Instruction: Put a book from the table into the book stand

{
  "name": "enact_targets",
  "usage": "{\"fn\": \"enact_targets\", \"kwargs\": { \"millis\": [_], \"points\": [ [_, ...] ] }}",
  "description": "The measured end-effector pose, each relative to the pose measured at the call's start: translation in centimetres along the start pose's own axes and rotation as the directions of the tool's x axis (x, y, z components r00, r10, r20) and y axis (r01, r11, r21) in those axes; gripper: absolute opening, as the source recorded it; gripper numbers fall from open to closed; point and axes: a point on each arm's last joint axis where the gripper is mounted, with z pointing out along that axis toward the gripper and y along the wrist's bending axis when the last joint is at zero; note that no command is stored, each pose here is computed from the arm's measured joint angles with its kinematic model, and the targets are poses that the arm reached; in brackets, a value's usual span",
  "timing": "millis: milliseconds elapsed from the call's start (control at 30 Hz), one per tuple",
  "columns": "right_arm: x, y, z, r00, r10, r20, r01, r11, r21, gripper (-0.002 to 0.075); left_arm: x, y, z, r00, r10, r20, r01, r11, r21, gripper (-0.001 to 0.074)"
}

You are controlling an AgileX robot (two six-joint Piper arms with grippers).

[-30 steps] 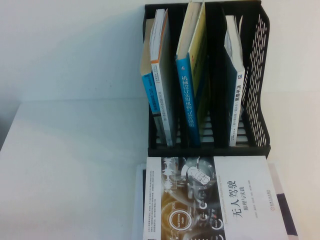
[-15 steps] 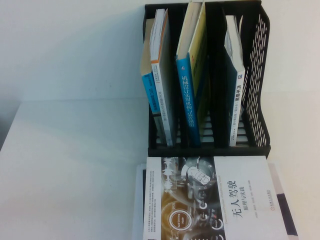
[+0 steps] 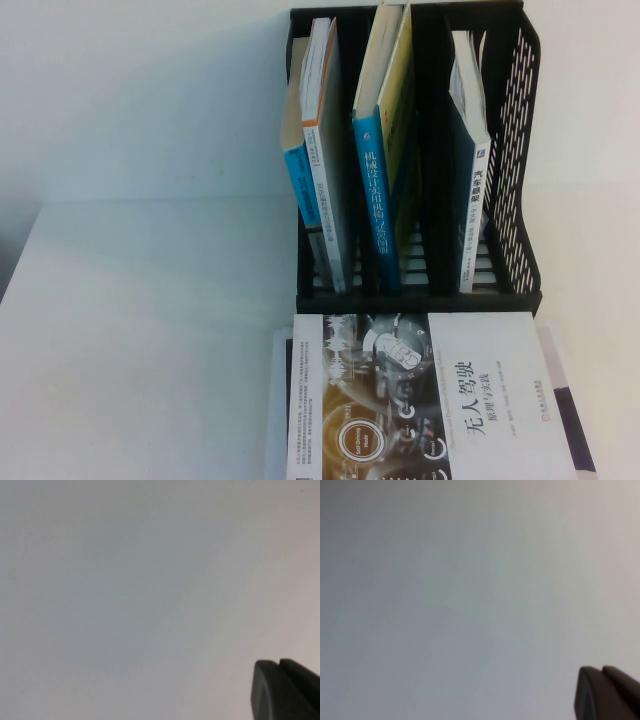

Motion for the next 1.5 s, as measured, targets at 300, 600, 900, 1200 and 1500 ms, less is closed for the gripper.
{"fn": "enact_targets", "kwargs": {
  "millis": [300, 600, 900, 1200, 1500],
  "points": [
    [-2.5, 2.4, 5.6, 0.998, -0.022, -0.062, 0.022, 1.0, 0.008, -0.0003, -5.1, -3.9, 4.8, 1.0, 0.004, 0.016, -0.005, 1.0, 0.026, -0.0004],
    [4.0, 0.2, 8.7, 0.833, -0.132, -0.537, 0.201, 0.977, 0.073, -0.0003, -1.0, 0.5, 9.0, 0.946, -0.173, -0.274, 0.068, 0.932, -0.355, -0.0004],
    [6.7, -0.4, 7.5, 0.62, -0.157, -0.768, 0.255, 0.967, 0.008, -0.0003, -0.2, 1.1, 8.7, 0.935, -0.202, -0.29, 0.076, 0.917, -0.392, -0.0004],
    [13.7, -2.8, 7.7, 0.209, -0.063, -0.976, 0.268, 0.963, -0.004, -0.0003, -0.1, 0.6, 9.2, 0.936, -0.023, -0.352, -0.074, 0.963, -0.259, -0.0004],
    [18.0, -4.1, 9.0, -0.104, 0.13, -0.986, 0.258, 0.961, 0.099, -0.0003, 2.9, 1.8, 10.4, 0.846, -0.012, -0.532, -0.128, 0.966, -0.224, -0.0004]
  ]
}}
